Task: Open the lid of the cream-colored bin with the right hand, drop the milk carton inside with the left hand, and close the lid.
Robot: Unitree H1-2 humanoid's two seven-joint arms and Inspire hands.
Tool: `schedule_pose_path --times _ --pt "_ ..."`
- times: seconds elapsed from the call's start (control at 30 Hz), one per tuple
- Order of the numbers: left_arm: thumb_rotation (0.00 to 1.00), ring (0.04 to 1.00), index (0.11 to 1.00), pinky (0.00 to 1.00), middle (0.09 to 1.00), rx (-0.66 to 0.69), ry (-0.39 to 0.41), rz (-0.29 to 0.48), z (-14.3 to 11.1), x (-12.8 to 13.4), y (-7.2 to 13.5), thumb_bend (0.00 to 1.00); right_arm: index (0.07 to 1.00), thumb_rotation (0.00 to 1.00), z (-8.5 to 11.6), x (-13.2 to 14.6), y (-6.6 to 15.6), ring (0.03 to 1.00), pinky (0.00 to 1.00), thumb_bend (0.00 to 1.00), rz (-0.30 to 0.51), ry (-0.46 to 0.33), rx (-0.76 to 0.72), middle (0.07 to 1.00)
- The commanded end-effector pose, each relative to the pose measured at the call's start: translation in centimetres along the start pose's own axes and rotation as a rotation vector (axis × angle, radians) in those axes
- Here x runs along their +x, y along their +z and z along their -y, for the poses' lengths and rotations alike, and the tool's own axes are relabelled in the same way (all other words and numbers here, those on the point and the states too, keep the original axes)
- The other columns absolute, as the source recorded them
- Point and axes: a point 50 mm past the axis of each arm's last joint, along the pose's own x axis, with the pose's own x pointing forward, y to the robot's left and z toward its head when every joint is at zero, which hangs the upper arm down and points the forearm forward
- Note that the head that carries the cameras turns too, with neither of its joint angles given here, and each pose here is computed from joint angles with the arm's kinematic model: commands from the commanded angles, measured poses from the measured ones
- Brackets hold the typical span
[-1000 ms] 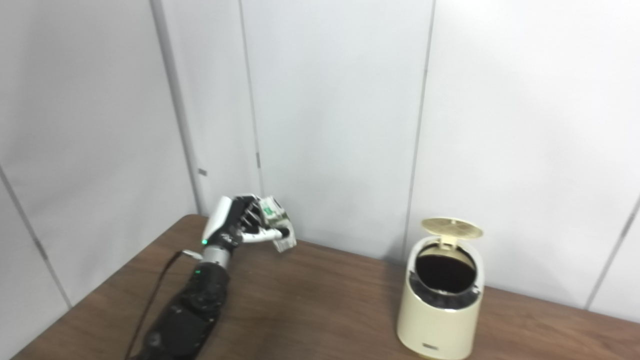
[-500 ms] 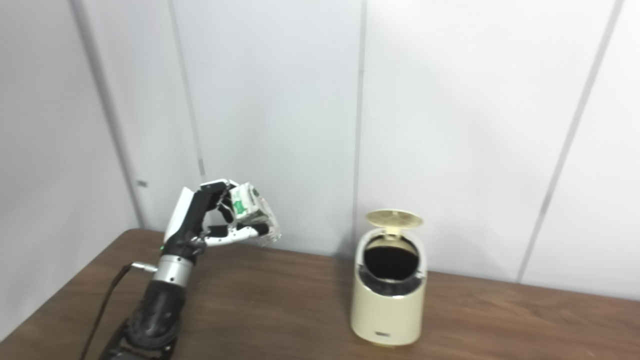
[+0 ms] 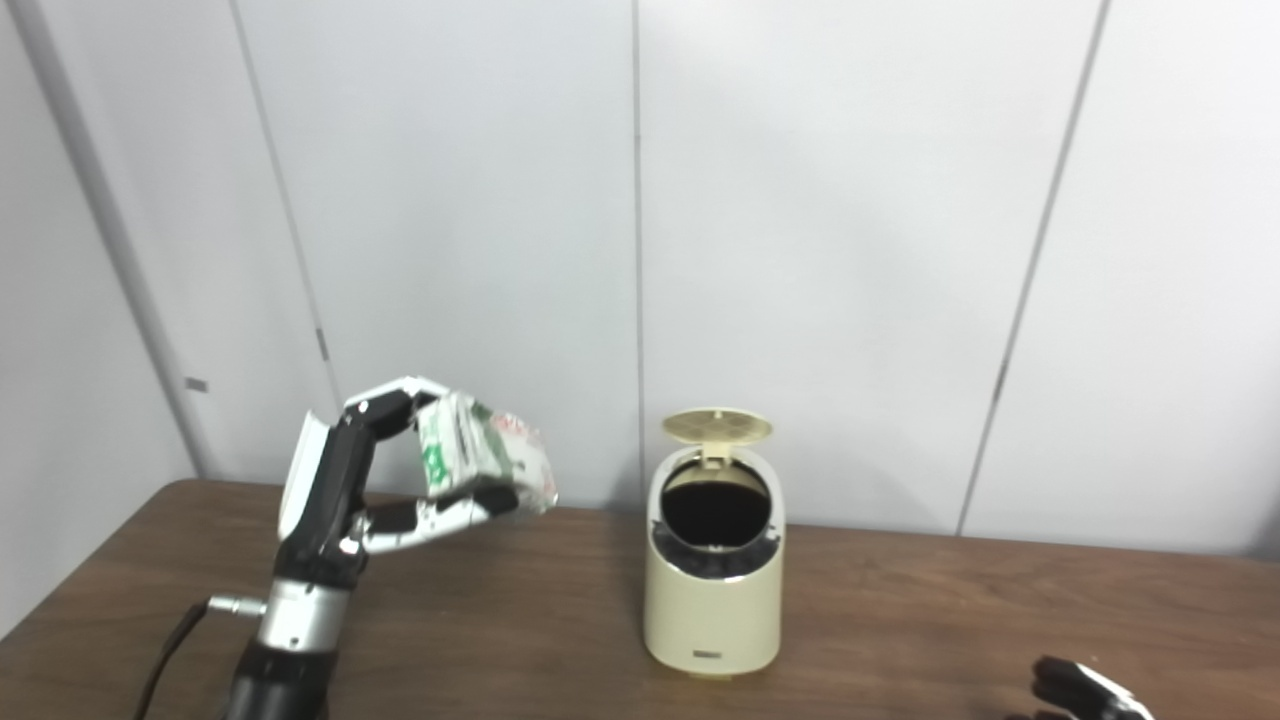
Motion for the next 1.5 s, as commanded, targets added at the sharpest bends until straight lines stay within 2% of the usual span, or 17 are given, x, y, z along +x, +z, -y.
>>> schedule_pose_path --times 0.0,0.07,0.1,0.23,0.33,0.57,0.8,1.0,1.37,1.47 --pt "0.00 0.436 0.499 0.33 0.473 -0.026 0.034 0.127 0.4 1.5 1.8 0.50 0.672 0.21 -0.5 -1.1 -1.0 0.697 0.63 0.20 -0.045 0.000 0.005 0.703" --pt "0.00 0.438 0.499 0.33 0.471 -0.045 0.033 0.125 1.3 1.2 2.0 0.50 0.685 0.07 -0.8 -1.3 -0.5 0.714 0.65 0.19 -0.055 -0.003 0.015 0.717" --pt "0.00 0.437 0.502 0.33 0.470 -0.057 0.031 0.123 1.8 1.0 2.1 0.50 0.684 0.04 -0.9 -1.3 -0.4 0.713 0.65 0.18 -0.058 -0.007 0.018 0.714" --pt "0.00 0.425 0.513 0.32 0.475 -0.090 0.024 0.105 3.3 0.7 2.0 0.50 0.678 0.05 -1.1 -1.3 -0.2 0.707 0.66 0.20 -0.060 -0.008 0.008 0.706" --pt "0.00 0.407 0.528 0.30 0.476 -0.070 0.024 0.099 4.8 0.6 1.9 0.50 0.680 0.00 -1.1 -1.3 -0.2 0.717 0.67 0.19 -0.053 -0.002 0.010 0.710" --pt "0.00 0.417 0.511 0.31 0.488 -0.083 0.003 0.095 8.0 1.3 1.2 0.50 0.676 0.00 -1.3 -1.6 -0.1 0.710 0.66 0.20 -0.046 -0.009 0.024 0.704" --pt "0.00 0.426 0.492 0.31 0.489 -0.040 -0.002 0.117 11.2 2.5 0.0 0.50 0.678 0.00 -1.5 -1.9 -0.2 0.709 0.67 0.22 -0.066 -0.024 0.049 0.706" --pt "0.00 0.412 0.508 0.29 0.484 -0.020 -0.053 0.080 13.5 2.7 -1.8 0.50 0.676 0.00 -1.7 -2.1 -0.2 0.702 0.65 0.24 -0.069 -0.032 0.053 0.704" --pt "0.00 0.415 0.501 0.30 0.489 0.015 -0.047 0.042 14.6 2.9 -3.6 0.50 0.683 0.00 -1.9 -2.4 -0.3 0.703 0.65 0.23 -0.061 -0.019 0.054 0.703" --pt "0.00 0.413 0.505 0.30 0.486 0.073 -0.056 0.091 14.6 3.1 -3.9 0.50 0.685 0.00 -1.8 -2.4 -0.3 0.707 0.66 0.24 -0.072 -0.017 0.051 0.706"
